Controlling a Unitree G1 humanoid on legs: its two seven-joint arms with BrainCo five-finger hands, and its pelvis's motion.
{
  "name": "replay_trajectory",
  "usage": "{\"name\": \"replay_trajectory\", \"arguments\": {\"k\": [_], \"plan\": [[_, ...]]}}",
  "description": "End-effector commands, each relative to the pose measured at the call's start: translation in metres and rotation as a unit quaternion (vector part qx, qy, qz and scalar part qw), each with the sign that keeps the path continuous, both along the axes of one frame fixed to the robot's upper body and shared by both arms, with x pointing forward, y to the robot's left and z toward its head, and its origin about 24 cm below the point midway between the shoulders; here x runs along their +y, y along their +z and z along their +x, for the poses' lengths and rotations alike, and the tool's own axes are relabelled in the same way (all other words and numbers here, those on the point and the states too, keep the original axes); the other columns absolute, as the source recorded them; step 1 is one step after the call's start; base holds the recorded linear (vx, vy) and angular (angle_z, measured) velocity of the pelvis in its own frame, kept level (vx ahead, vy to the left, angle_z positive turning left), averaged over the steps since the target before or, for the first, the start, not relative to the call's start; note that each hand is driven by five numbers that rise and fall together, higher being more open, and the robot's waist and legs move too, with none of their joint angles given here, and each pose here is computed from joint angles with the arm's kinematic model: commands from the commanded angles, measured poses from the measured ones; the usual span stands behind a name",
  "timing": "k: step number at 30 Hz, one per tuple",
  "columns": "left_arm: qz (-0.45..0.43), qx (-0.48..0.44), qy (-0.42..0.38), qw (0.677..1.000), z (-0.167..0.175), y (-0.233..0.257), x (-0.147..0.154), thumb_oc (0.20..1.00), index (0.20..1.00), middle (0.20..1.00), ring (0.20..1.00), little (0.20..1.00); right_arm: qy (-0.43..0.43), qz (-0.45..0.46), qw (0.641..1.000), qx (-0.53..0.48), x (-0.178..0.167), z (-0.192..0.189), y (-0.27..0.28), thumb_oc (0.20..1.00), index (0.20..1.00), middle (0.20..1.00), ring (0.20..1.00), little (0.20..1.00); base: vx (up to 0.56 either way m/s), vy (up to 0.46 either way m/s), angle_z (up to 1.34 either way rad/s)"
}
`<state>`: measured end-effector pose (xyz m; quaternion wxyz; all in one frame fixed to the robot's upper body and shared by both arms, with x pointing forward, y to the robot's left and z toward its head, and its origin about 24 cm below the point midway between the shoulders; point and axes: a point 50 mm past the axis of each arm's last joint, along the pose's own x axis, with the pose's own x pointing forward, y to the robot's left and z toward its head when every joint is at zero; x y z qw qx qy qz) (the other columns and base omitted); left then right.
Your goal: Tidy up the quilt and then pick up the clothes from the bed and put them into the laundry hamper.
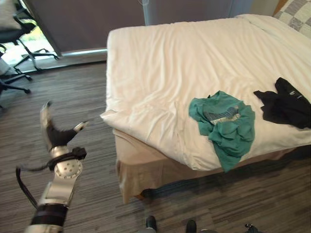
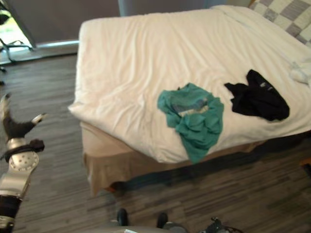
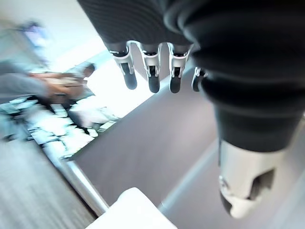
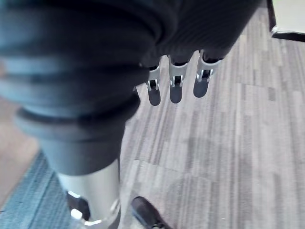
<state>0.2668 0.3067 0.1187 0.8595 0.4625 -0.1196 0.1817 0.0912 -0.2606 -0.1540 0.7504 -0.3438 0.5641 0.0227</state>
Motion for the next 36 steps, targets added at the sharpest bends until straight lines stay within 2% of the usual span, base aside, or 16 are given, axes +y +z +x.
{"name": "replay_trajectory", "arguments": {"k": [1, 5, 12, 14, 18, 22, 23, 24, 25, 27, 29, 30, 31, 32, 33, 36], "plan": [[0.117, 0.062, -0.023, 0.991, 0.043, 0.003, -0.017, 1.000, 1.000, 1.000, 1.000, 1.000, 0.037, -0.007, 0.999, 0.005, 0.005, 0.020, 0.002, 1.000, 1.000, 1.000, 1.000, 1.000, 0.05, 0.057, -0.38], [0.261, 0.145, -0.052, 0.953, 0.083, -0.013, -0.062, 1.000, 1.000, 1.000, 1.000, 1.000, 0.062, -0.027, 0.998, 0.011, 0.007, 0.020, 0.002, 1.000, 1.000, 1.000, 1.000, 1.000, 0.00, 0.055, -0.33], [0.260, 0.287, -0.045, 0.921, 0.087, -0.081, -0.089, 1.000, 1.000, 1.000, 1.000, 1.000, 0.069, -0.043, 0.997, 0.004, 0.008, 0.029, 0.004, 1.000, 1.000, 1.000, 1.000, 1.000, -0.06, 0.023, -0.38], [0.251, 0.339, -0.031, 0.906, 0.074, -0.106, -0.081, 0.200, 0.200, 0.200, 0.200, 0.200, 0.065, -0.047, 0.997, -0.003, 0.006, 0.036, 0.006, 1.000, 1.000, 1.000, 1.000, 1.000, -0.04, 0.006, -0.20], [0.223, 0.405, -0.005, 0.887, 0.050, -0.137, -0.063, 0.200, 0.200, 0.200, 0.200, 0.200, 0.058, -0.050, 0.997, -0.015, 0.002, 0.045, 0.011, 1.000, 1.000, 1.000, 1.000, 1.000, 0.00, 0.002, -0.08], [0.119, 0.504, 0.090, 0.851, -0.027, -0.187, -0.007, 0.200, 0.200, 0.200, 0.200, 0.200, -0.004, -0.045, 0.997, -0.056, -0.012, 0.058, 0.020, 1.000, 1.000, 1.000, 1.000, 1.000, 0.03, 0.006, -0.04], [0.061, 0.524, 0.142, 0.837, -0.065, -0.197, 0.021, 0.576, 0.576, 0.576, 0.576, 0.576, -0.033, -0.052, 0.991, -0.115, -0.031, 0.080, 0.038, 1.000, 1.000, 1.000, 1.000, 1.000, 0.03, 0.016, 0.09], [0.061, 0.524, 0.142, 0.837, -0.065, -0.197, 0.021, 0.576, 0.576, 0.576, 0.576, 0.576, -0.032, -0.052, 0.991, -0.115, -0.031, 0.080, 0.038, 1.000, 1.000, 1.000, 1.000, 1.000, 0.02, 0.016, 0.06], [0.040, 0.532, 0.161, 0.831, -0.084, -0.201, 0.033, 1.000, 1.000, 1.000, 1.000, 1.000, -0.033, -0.057, 0.986, -0.151, -0.040, 0.095, 0.051, 1.000, 1.000, 1.000, 1.000, 1.000, 0.00, 0.000, 0.00], [-0.018, 0.547, 0.154, 0.823, -0.130, -0.218, 0.028, 1.000, 1.000, 1.000, 1.000, 1.000, 0.027, -0.118, 0.943, -0.309, -0.056, 0.197, 0.142, 1.000, 1.000, 1.000, 1.000, 1.000, -0.01, -0.002, 0.02], [-0.051, 0.542, 0.148, 0.825, -0.145, -0.228, 0.012, 1.000, 1.000, 1.000, 1.000, 1.000, 0.052, -0.135, 0.936, -0.321, -0.051, 0.198, 0.143, 1.000, 1.000, 1.000, 1.000, 1.000, -0.05, -0.004, 0.09], [-0.083, 0.548, 0.171, 0.815, -0.172, -0.237, 0.005, 1.000, 1.000, 1.000, 1.000, 1.000, 0.126, -0.126, 0.910, -0.374, -0.032, 0.196, 0.151, 0.947, 0.947, 0.947, 0.947, 0.947, -0.06, 0.033, 0.53], [-0.112, 0.557, 0.193, 0.800, -0.194, -0.239, 0.009, 1.000, 1.000, 1.000, 1.000, 1.000, 0.213, -0.144, 0.841, -0.476, -0.013, 0.215, 0.218, 0.200, 0.200, 0.200, 0.200, 0.200, -0.04, 0.040, 0.79], [-0.111, 0.557, 0.193, 0.800, -0.194, -0.239, 0.009, 1.000, 1.000, 1.000, 1.000, 1.000, 0.213, -0.144, 0.841, -0.475, -0.014, 0.215, 0.217, 0.200, 0.200, 0.200, 0.200, 0.200, 0.00, 0.055, 0.56], [-0.158, 0.594, 0.210, 0.761, -0.236, -0.253, -0.008, 1.000, 1.000, 1.000, 1.000, 1.000, 0.299, -0.155, 0.737, -0.587, 0.010, 0.186, 0.285, 0.200, 0.200, 0.200, 0.200, 0.200, 0.02, 0.051, 0.14], [-0.178, 0.667, 0.201, 0.695, -0.280, -0.269, -0.028, 1.000, 1.000, 1.000, 1.000, 1.000, 0.342, -0.119, 0.662, -0.656, 0.046, 0.188, 0.312, 0.200, 0.200, 0.200, 0.200, 0.200, -0.01, 0.033, 0.27]]}}
